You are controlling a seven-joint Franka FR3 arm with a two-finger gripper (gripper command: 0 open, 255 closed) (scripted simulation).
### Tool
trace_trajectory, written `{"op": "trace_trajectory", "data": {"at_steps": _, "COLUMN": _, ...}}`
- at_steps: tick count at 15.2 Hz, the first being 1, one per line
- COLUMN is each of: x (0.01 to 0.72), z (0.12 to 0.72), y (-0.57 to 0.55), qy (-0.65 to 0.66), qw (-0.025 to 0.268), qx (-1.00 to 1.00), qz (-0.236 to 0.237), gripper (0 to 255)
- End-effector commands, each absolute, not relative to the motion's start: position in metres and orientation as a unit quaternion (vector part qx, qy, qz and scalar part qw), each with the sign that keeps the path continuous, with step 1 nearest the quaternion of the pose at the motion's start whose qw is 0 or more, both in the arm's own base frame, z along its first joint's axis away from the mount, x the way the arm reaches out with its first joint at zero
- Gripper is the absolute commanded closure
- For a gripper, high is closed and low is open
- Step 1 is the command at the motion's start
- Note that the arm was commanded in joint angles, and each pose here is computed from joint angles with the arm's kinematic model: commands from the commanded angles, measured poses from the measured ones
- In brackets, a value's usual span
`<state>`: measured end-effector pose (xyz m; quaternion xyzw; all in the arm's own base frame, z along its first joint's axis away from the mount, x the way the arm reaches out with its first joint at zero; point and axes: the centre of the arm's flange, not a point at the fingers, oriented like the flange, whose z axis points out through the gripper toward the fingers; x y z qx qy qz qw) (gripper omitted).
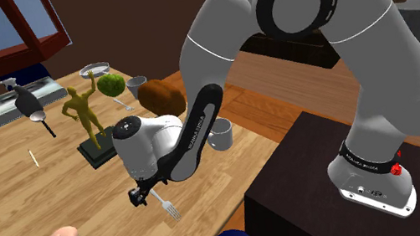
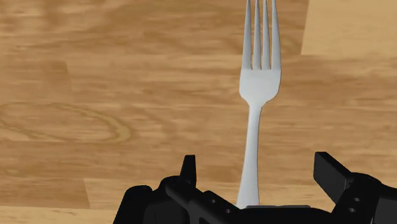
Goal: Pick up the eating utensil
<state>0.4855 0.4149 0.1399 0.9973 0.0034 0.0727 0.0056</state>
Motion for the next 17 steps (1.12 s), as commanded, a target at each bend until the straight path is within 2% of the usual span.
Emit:
{"op": "trace_trajectory", "data": {"at_steps": 1, "x": 0.484, "z": 0.13, "y": 0.416, "qy": 0.003, "qw": 0.006, "qx": 0.997, "qz": 0.073, "gripper": 0}}
{"op": "trace_trajectory", "data": {"at_steps": 3, "x": 0.484, "z": 0.127, "y": 0.416, "qy": 0.003, "qw": 0.006, "qx": 0.997, "qz": 0.073, "gripper": 0}}
{"op": "trace_trajectory", "data": {"at_steps": 4, "x": 0.485, "z": 0.127, "y": 0.415, "qy": 0.003, "qw": 0.006, "qx": 0.997, "qz": 0.073, "gripper": 255}}
{"op": "trace_trajectory", "data": {"at_steps": 13, "x": 0.484, "z": 0.127, "y": 0.416, "qy": 0.003, "qw": 0.006, "qx": 0.997, "qz": 0.073, "gripper": 255}}
{"op": "trace_trajectory", "data": {"at_steps": 17, "x": 0.484, "z": 0.148, "y": 0.416, "qy": 0.003, "qw": 0.006, "qx": 0.997, "qz": 0.073, "gripper": 255}}
